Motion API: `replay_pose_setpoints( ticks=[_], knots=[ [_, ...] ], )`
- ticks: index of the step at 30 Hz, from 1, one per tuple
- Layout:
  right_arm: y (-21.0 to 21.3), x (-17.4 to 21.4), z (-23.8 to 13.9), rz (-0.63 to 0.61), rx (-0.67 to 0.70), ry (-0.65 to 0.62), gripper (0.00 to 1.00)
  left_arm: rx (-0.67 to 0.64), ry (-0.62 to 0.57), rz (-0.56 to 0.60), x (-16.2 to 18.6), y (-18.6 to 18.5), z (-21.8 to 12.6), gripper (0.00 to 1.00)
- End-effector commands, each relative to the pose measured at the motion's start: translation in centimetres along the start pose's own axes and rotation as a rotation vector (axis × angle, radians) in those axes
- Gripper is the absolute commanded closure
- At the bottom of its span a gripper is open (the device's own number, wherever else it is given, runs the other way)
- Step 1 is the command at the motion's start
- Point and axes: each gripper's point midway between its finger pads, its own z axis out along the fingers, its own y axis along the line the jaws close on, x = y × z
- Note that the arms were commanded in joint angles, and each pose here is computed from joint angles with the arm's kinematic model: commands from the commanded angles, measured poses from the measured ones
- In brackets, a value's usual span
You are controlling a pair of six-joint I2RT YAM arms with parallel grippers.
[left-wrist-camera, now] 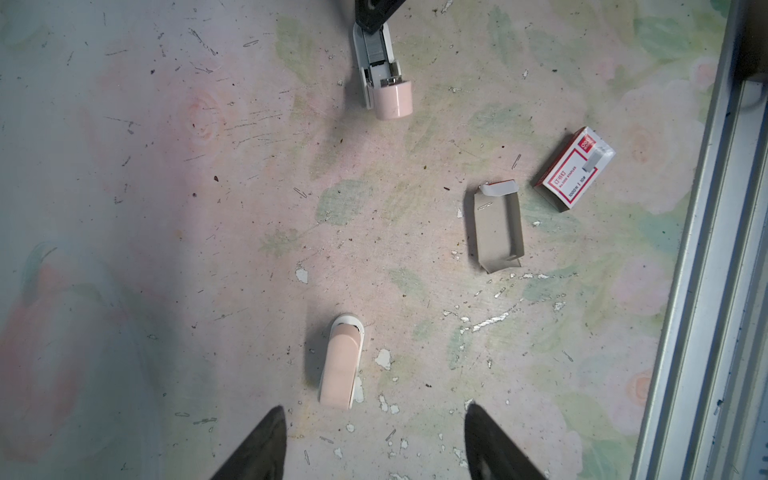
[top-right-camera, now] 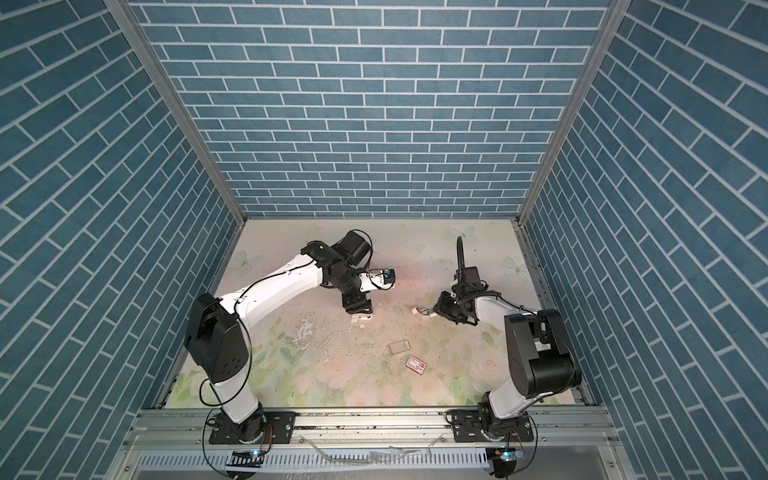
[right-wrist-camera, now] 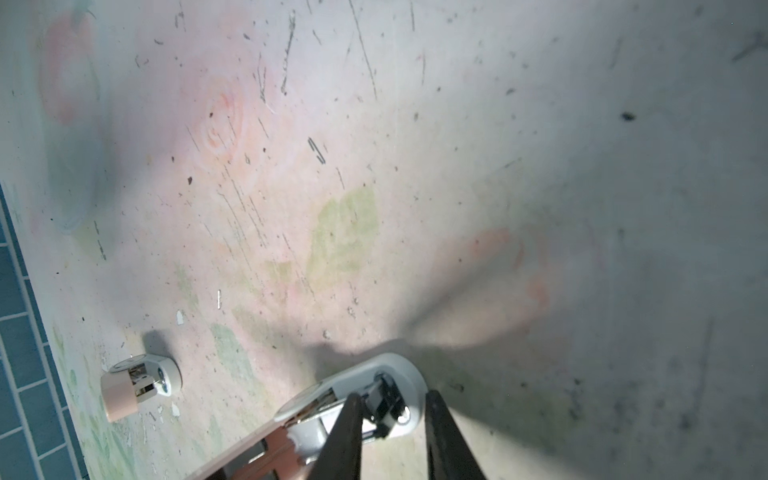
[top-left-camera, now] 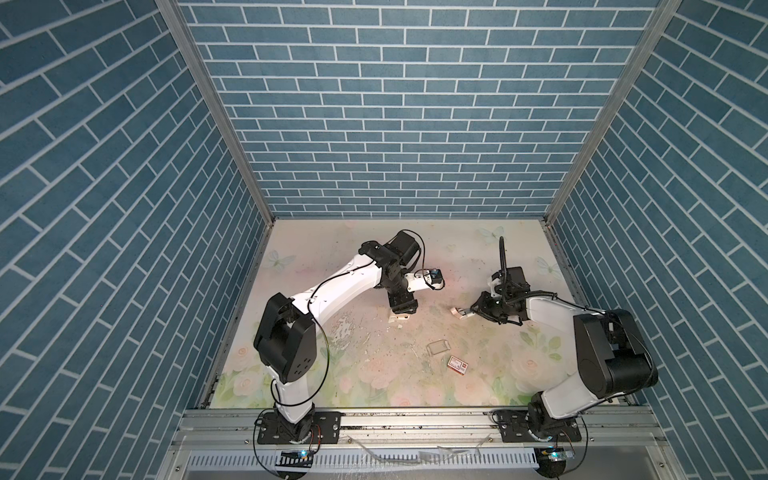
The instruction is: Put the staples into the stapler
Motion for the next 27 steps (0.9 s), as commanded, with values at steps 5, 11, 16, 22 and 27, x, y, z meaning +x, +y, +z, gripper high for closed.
replay_pose_setpoints(
  ticks=[5,11,16,22,27],
  knots=[
    [-0.2,0.7,-0.7,-0.028,0.024,0.018,0.71,0.028,0.008,-0.015,0.4,-0.4,0.6,0.31],
    [0.2,0.1,-0.8,-0.042,0.023,0.009,0.69,0.028,0.010,-0.016,0.5,-0.5,0.6,0.31],
    [0.4,-0.4,-0.9,-0.056,0.022,0.006,0.68,0.027,0.009,-0.015,0.5,-0.4,0.6,0.31],
    [0.5,-0.7,-0.6,-0.061,0.023,0.008,0.68,0.025,0.009,-0.016,0.4,-0.4,0.6,0.31],
    [0.1,-0.7,-0.2,-0.059,0.032,0.014,0.68,0.026,0.010,-0.017,0.4,-0.4,0.6,0.31]
  ],
)
